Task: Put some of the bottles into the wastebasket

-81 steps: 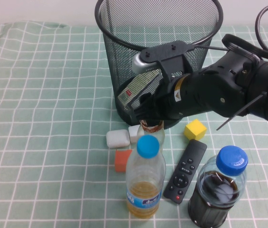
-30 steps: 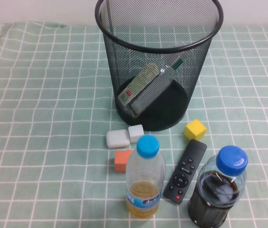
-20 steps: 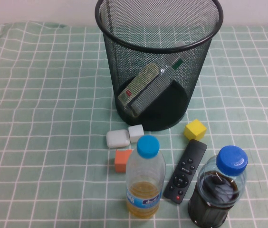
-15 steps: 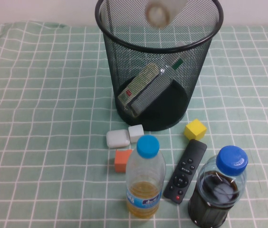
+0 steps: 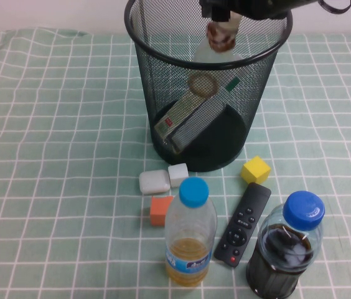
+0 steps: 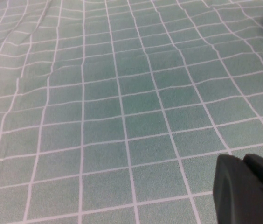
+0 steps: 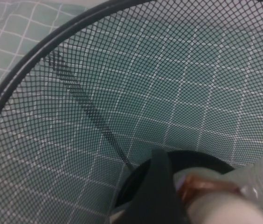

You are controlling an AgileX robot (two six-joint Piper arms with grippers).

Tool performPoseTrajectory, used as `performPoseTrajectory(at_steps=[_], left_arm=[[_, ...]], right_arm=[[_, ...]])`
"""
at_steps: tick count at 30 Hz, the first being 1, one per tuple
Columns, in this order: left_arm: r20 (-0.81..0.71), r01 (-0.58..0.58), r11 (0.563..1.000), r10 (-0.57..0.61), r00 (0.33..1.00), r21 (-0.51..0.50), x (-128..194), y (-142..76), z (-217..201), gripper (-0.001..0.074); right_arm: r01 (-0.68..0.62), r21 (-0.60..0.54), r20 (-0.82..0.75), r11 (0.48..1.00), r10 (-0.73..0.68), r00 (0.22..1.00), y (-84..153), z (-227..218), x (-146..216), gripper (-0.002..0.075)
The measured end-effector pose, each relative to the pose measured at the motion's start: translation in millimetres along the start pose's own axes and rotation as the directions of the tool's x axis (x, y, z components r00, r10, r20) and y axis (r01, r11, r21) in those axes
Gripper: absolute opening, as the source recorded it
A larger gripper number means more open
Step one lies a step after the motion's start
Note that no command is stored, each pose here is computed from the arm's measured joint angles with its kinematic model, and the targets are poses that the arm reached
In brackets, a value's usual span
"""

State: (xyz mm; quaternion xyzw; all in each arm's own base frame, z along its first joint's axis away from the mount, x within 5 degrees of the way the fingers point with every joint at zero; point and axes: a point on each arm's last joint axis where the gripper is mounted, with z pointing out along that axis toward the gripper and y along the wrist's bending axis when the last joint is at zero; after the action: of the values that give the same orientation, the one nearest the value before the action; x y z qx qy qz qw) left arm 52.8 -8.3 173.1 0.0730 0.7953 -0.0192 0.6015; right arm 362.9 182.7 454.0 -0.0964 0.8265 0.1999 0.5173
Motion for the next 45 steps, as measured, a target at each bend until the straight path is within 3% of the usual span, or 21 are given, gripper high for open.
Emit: performPoseTrajectory(at_steps=[3, 12, 24, 29, 33, 38, 45], left_arm=[[0.000, 0.000, 1.000, 0.000, 1.000, 0.000, 0.0, 0.0, 0.0, -0.0001], [0.000, 0.000, 1.000, 0.000, 1.000, 0.000, 0.0, 0.0, 0.0, -0.0001], [0.000, 0.000, 1.000, 0.000, 1.000, 0.000, 0.0, 0.0, 0.0, -0.0001], [0.000, 0.000, 1.000, 0.000, 1.000, 0.000, 0.0, 0.0, 0.0, -0.0001], [0.000, 0.000, 1.000, 0.000, 1.000, 0.000, 0.0, 0.0, 0.0, -0.0001], [0.000, 0.000, 1.000, 0.000, 1.000, 0.000, 0.0, 0.0, 0.0, -0.0001], [0.000, 0.000, 1.000, 0.000, 1.000, 0.000, 0.0, 0.0, 0.0, -0.0001]], right_arm=[[0.000, -0.006, 0.012, 1.000, 0.000, 1.000, 3.2, -28.9, -9.5, 0.0468], [0.043, 0.064, -0.049, 0.997, -0.040, 0.998, 1.7, -103.7, -17.5, 0.0003], [0.035, 0.314, -0.174, 0.949, 0.021, 0.984, -19.3, -162.7, -8.1, -0.0006], [0.182, 0.311, -0.185, 0.933, -0.128, 0.974, -21.8, -195.0, -6.7, -0.0006], [0.209, 0.343, -0.167, 0.916, -0.160, 0.973, -27.0, -223.2, 1.8, -0.0006], [0.238, 0.351, -0.059, 0.906, -0.232, 0.971, -41.7, -259.2, 36.6, -0.0006], [0.217, 0.405, 0.162, 0.888, -0.303, 0.939, -76.2, -255.9, 146.6, -0.0006]])
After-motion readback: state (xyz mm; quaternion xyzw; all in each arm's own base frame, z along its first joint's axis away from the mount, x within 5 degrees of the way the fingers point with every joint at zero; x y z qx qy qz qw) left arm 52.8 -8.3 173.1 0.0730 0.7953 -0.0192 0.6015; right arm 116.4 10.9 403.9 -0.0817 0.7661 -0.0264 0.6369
